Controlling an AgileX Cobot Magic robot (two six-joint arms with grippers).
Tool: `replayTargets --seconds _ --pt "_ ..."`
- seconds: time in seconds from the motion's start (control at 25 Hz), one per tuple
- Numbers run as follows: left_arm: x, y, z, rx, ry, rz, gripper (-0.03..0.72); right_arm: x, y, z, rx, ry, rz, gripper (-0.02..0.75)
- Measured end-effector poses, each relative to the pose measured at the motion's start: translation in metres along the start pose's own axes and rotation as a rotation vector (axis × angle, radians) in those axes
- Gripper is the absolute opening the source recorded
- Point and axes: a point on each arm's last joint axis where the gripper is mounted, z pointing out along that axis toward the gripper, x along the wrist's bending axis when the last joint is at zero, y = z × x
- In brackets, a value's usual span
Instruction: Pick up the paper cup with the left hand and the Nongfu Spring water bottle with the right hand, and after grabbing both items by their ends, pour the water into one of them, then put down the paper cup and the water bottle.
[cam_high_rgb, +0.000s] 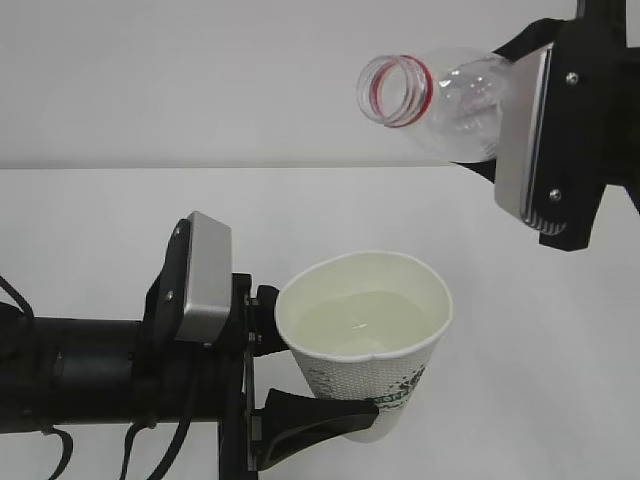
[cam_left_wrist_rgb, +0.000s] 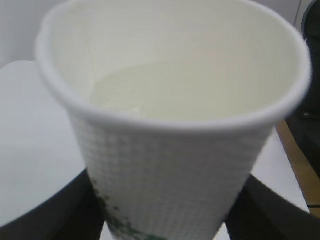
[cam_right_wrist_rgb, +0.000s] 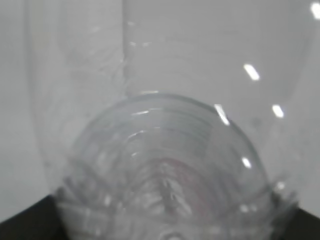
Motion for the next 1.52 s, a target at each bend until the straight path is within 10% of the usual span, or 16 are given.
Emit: replayTargets --seconds 1.52 --pt "0.0 0.0 0.0 0.0 0.0 0.0 0.485 0.0031 0.0055 -0.0002 -0.055 0.043 0.304 0.477"
